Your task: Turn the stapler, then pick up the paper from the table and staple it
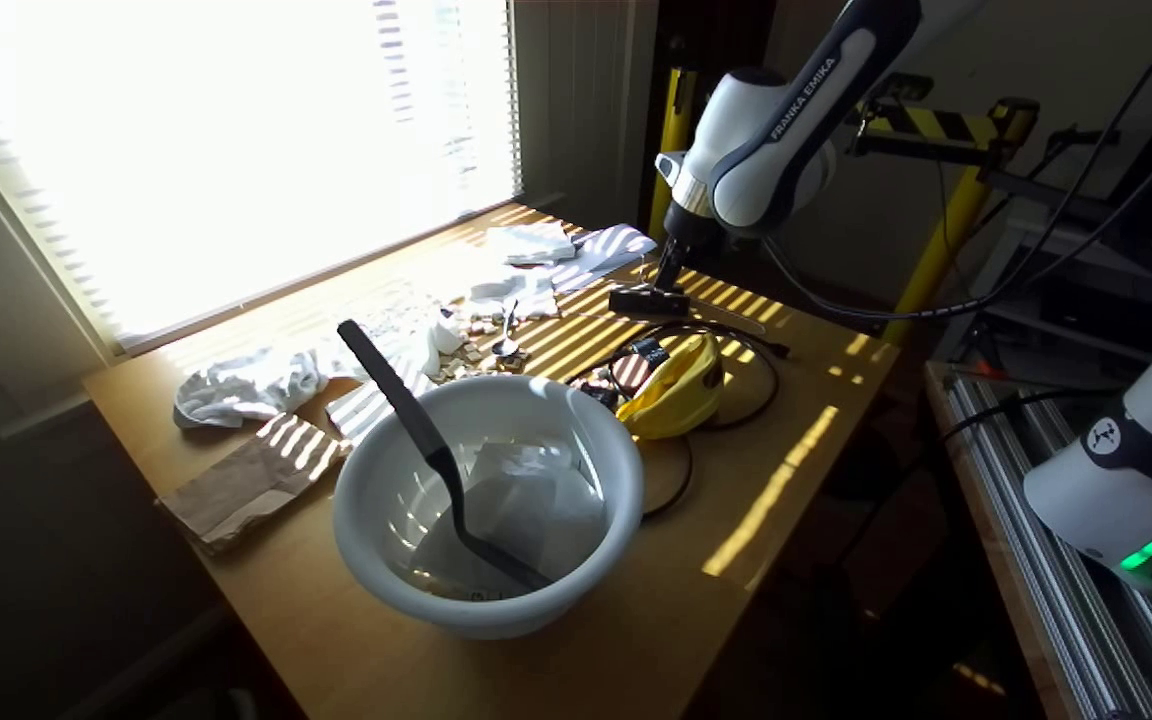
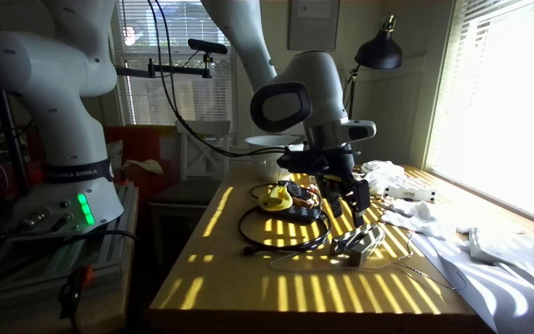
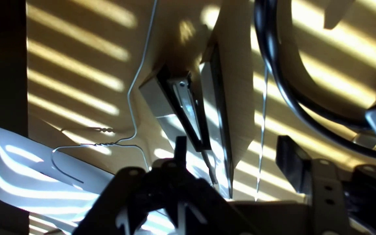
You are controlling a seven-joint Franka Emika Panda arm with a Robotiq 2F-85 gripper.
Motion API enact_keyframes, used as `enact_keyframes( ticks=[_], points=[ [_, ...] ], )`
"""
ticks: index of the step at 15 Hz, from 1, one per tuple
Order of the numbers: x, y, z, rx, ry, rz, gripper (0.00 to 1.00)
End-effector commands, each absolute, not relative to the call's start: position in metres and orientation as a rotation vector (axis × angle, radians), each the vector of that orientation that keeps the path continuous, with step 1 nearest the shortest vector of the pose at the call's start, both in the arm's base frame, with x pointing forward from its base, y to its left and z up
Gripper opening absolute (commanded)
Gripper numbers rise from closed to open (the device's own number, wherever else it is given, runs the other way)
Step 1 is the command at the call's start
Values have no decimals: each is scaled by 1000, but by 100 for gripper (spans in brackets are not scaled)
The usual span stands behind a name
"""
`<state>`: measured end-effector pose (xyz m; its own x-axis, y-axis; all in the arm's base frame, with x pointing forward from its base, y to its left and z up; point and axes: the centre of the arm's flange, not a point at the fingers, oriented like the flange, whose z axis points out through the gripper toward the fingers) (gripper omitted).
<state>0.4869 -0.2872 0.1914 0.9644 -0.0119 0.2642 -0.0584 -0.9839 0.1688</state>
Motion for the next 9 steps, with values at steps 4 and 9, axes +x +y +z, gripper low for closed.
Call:
enact_keyframes(
  ticks=[4,9],
  points=[
    [472,-303,191,3004,-120,290,100],
    [466,-305,181,3044,-152,210,97]
  ],
)
